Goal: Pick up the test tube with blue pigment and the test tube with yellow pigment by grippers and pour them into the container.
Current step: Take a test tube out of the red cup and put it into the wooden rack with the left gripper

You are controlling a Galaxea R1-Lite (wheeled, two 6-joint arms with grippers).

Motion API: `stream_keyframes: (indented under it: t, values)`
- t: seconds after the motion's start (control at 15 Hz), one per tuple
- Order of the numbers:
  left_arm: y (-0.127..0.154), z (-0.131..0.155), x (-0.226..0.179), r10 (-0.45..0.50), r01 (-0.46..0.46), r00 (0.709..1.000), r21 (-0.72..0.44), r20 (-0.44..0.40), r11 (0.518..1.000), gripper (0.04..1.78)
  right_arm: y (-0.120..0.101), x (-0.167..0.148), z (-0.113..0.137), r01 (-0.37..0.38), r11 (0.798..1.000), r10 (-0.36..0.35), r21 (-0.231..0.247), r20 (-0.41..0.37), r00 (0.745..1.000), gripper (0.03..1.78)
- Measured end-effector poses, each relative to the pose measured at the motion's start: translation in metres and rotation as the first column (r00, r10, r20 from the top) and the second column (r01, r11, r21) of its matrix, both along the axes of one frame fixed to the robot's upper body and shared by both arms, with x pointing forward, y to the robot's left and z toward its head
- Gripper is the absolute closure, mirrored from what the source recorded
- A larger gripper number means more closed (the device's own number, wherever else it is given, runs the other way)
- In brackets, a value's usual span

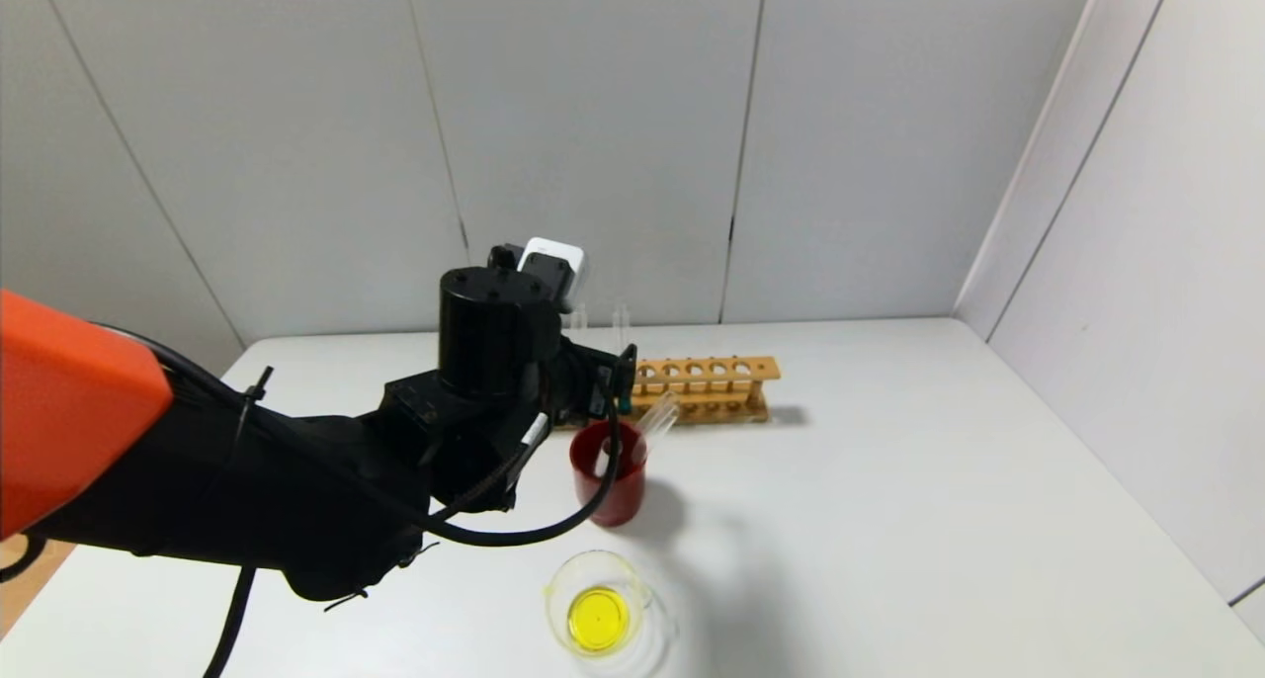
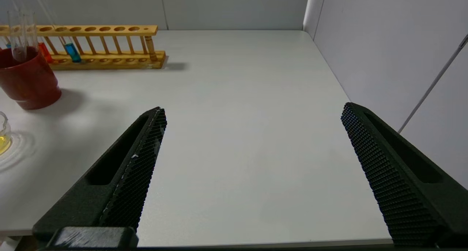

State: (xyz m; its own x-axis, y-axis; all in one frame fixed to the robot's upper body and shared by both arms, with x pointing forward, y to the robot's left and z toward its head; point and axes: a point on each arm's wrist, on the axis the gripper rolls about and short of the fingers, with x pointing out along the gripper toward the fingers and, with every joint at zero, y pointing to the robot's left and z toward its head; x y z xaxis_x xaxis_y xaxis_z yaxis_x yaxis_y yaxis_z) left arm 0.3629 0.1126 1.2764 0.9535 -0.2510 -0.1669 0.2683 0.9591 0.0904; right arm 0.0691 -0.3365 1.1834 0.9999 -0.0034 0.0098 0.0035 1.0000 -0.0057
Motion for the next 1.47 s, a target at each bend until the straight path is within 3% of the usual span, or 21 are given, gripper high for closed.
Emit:
stream_keyframes:
  t: [0.27, 0.67, 1.07, 1.47]
  values:
    - [0.037, 0.021, 0.002, 0.089, -0.089, 0.996, -0.005, 0.010, 0.996, 0.08, 0.000, 0.000, 0.000, 0.000, 1.000, 0.000, 0.000, 0.000, 1.000, 0.07]
    - [0.077, -0.008, -0.008, 0.188, -0.189, 0.980, -0.015, -0.064, 0.982, 0.08, 0.000, 0.000, 0.000, 0.000, 1.000, 0.000, 0.000, 0.000, 1.000, 0.07]
    - [0.077, -0.031, -0.007, 0.191, -0.193, 0.980, -0.037, -0.057, 0.980, 0.08, 0.000, 0.000, 0.000, 0.000, 1.000, 0.000, 0.000, 0.000, 1.000, 0.07]
    - [0.058, -0.052, 0.034, 0.191, -0.193, 0.980, -0.028, -0.053, 0.981, 0.08, 0.000, 0.000, 0.000, 0.000, 1.000, 0.000, 0.000, 0.000, 1.000, 0.07]
